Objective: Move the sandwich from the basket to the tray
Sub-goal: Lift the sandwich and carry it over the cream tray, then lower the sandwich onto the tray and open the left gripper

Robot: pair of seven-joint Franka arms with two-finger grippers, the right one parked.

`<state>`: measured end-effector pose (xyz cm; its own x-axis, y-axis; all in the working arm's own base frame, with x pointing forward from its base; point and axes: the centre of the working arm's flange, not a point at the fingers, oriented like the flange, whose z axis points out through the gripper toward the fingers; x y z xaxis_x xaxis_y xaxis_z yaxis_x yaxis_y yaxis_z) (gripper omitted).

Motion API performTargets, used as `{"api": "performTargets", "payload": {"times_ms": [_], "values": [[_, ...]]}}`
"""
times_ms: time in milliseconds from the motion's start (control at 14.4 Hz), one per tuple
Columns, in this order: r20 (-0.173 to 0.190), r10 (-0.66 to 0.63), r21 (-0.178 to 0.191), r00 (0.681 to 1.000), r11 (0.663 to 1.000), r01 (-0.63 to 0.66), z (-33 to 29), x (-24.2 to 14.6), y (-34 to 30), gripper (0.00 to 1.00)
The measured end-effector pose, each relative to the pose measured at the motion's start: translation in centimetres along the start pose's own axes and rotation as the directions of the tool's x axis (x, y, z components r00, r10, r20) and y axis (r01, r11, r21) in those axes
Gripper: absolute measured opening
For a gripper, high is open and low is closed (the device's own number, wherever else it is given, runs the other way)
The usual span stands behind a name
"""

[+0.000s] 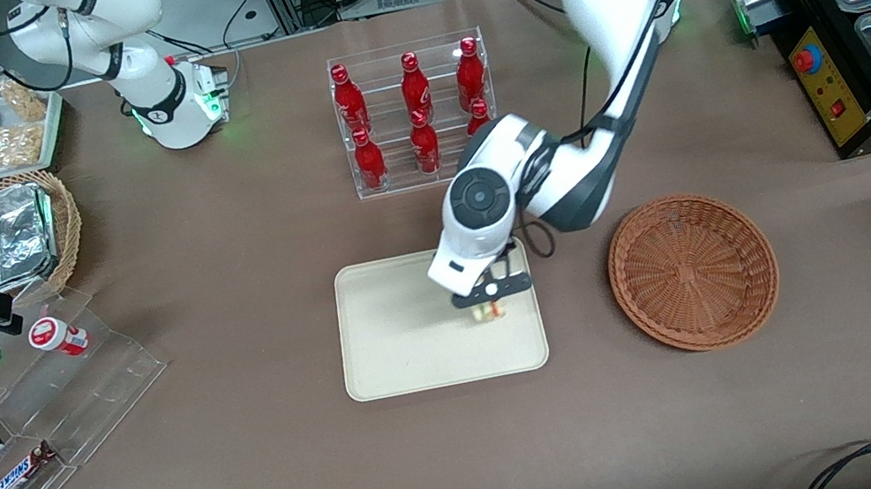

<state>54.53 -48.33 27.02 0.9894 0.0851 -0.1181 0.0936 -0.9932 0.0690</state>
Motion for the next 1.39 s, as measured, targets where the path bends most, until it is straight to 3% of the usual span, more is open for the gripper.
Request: {"api": "performTargets", "payload": {"times_ms": [139,277,347,416,554,832,901,1109,1248,1386], "values": [[-0.017,0.013,-0.022,1.0,1.0,-0.014,1.5,0.6,1.3,0.21],[-0.051,0.036,-0.013,0.998,0.999,-0.037,2.3,1.6,2.1,0.34],[-0.059,0.047,-0.008,0.997,0.999,-0.047,2.8,1.8,2.4,0.34],[-0.06,0.055,-0.005,0.997,0.998,-0.055,3.3,1.8,2.7,0.4],[-0.069,0.064,-0.017,0.996,0.998,-0.066,3.8,1.6,3.5,0.59],[-0.119,0.018,-0.074,0.993,0.997,-0.027,2.3,1.9,4.7,0.96],[-0.123,0.006,-0.071,0.992,0.997,-0.015,1.0,2.1,4.6,1.0],[-0.082,-0.026,0.037,0.996,0.999,0.029,-5.5,2.6,2.0,1.0],[-0.064,-0.07,0.059,0.995,0.996,0.074,-12.5,3.6,-1.9,1.0],[-0.012,-0.096,0.079,0.995,0.992,0.096,-18.4,3.8,-6.6,1.0]]}}
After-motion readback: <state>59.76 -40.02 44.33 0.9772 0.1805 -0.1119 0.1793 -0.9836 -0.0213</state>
